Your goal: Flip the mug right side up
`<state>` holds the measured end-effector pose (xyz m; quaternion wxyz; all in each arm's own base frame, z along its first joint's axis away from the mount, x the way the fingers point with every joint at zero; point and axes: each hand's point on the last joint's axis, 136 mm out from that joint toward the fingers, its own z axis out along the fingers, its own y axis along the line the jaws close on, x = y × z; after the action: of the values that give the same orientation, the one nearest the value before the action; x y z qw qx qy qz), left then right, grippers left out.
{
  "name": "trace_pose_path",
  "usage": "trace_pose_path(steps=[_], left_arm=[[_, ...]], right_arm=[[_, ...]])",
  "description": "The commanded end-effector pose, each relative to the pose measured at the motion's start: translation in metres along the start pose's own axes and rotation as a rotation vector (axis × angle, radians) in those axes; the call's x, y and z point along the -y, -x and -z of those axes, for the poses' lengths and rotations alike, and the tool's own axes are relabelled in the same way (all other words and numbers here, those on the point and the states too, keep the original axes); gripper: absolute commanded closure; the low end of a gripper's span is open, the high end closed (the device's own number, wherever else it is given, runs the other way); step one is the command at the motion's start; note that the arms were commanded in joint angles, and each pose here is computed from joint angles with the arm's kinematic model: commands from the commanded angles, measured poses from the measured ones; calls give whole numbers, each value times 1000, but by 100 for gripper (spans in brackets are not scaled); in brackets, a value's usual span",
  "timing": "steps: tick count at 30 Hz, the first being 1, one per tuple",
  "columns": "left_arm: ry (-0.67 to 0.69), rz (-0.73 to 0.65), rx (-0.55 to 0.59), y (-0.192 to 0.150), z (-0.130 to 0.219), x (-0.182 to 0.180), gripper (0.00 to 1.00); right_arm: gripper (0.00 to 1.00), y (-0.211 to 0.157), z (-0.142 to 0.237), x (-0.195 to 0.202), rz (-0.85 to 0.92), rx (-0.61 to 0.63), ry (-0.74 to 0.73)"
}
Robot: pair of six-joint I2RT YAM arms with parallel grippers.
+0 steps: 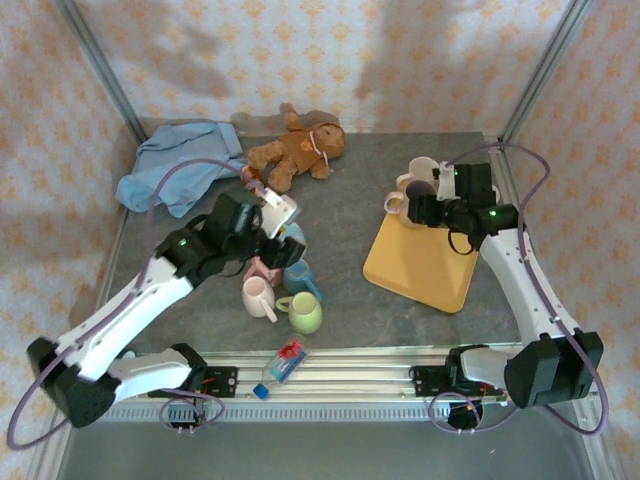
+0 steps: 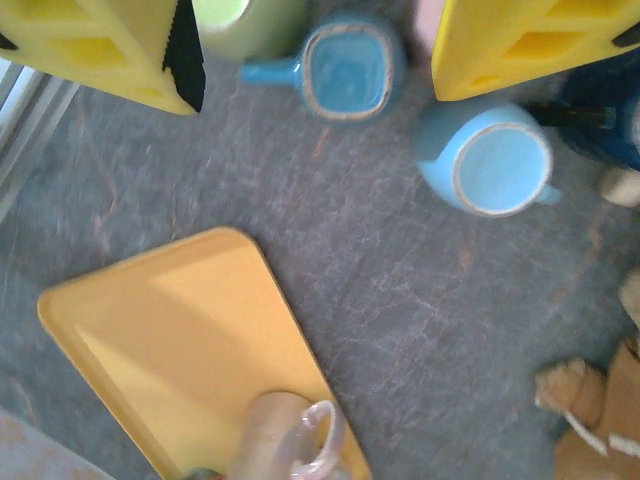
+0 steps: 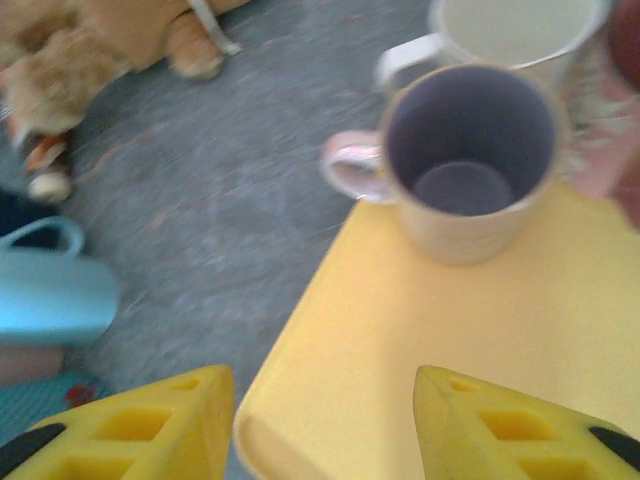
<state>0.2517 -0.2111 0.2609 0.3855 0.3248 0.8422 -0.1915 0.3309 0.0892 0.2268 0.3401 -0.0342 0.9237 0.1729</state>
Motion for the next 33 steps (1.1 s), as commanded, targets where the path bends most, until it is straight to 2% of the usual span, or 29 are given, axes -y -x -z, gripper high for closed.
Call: trace_pose_path(steps=[1,4,7,10,17,22,26,33], left_arm=[[-60,-317,-50,-35,19,14,37],[-82,-439,-43,-47,26,18,33],[-121,-533,-94,-61,23,20,33],[-155,-579,-162,-71,10,19,34],[-196,-754,-292,-95,-15,10,33],[-254,-883,-327,-110,-24,12,32],[-306,-1071,-394,-139,-28,12,32],[-350,-1084,-429,-152,-33,16,33]], right_arm=[[51,-22,4,-25,80,-61,143],[52,-26,9,-43,150,-37,250],[52,-30,13,-58,222,-4,336],[52,-34,13,-64,260,18,372],[52,-48,10,-72,269,-20,440],[53,-53,13,-80,183,-60,488],[53,-63,19,-87,57,-132,529],[54,-83,22,-88,-74,-282,532]])
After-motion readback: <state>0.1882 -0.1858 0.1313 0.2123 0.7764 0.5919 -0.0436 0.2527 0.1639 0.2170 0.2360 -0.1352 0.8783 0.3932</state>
